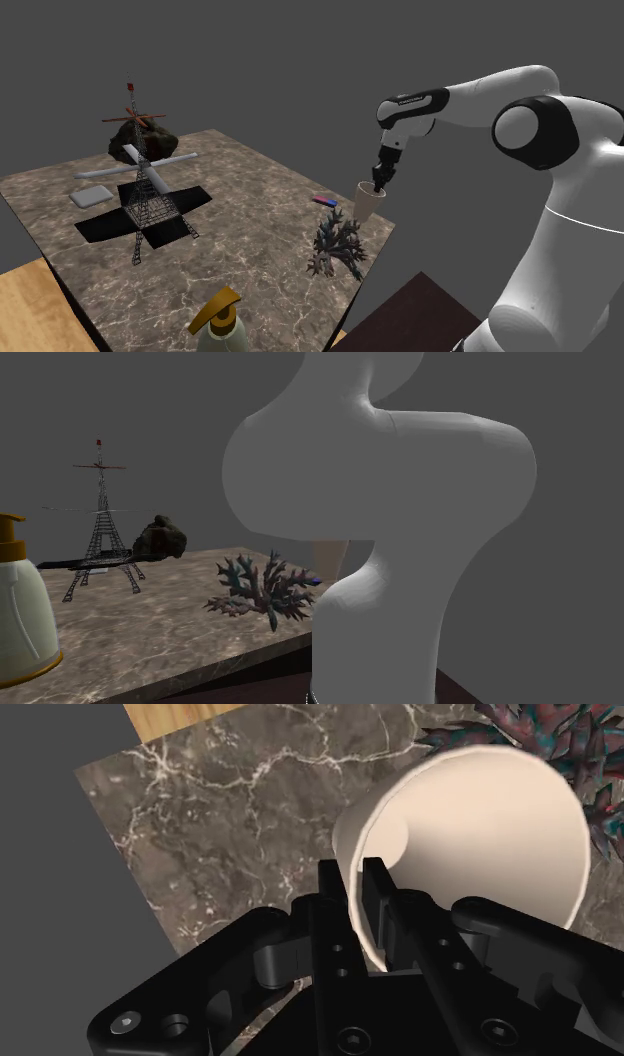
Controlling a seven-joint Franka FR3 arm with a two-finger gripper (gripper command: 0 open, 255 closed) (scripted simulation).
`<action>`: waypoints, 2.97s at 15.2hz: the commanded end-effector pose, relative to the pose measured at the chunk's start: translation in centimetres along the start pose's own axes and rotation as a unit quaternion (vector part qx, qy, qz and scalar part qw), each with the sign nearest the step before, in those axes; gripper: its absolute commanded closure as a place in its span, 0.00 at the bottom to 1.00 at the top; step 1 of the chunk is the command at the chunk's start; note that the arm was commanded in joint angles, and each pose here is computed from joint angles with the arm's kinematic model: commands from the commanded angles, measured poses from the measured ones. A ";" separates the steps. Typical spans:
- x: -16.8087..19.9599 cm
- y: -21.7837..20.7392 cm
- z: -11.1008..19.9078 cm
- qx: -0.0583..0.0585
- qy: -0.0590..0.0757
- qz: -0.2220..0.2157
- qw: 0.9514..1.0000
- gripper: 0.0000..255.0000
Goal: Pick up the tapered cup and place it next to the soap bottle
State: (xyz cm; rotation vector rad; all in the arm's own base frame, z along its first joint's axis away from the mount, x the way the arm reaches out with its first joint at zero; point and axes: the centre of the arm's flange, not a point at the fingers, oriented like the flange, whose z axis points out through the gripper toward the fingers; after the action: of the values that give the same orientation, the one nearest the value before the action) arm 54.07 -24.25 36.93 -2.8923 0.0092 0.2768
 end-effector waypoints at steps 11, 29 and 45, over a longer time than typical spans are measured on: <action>0.4 -0.1 -8.1 -0.046 0.079 0.003 0.996 1.00; -1.4 -2.3 -17.2 -0.046 0.079 0.003 0.996 1.00; -3.0 -4.3 -25.3 -0.046 0.079 0.003 0.996 1.00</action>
State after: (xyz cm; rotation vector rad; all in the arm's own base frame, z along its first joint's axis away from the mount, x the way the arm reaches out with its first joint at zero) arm 54.50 -25.01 59.07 -2.8816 0.0169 0.3311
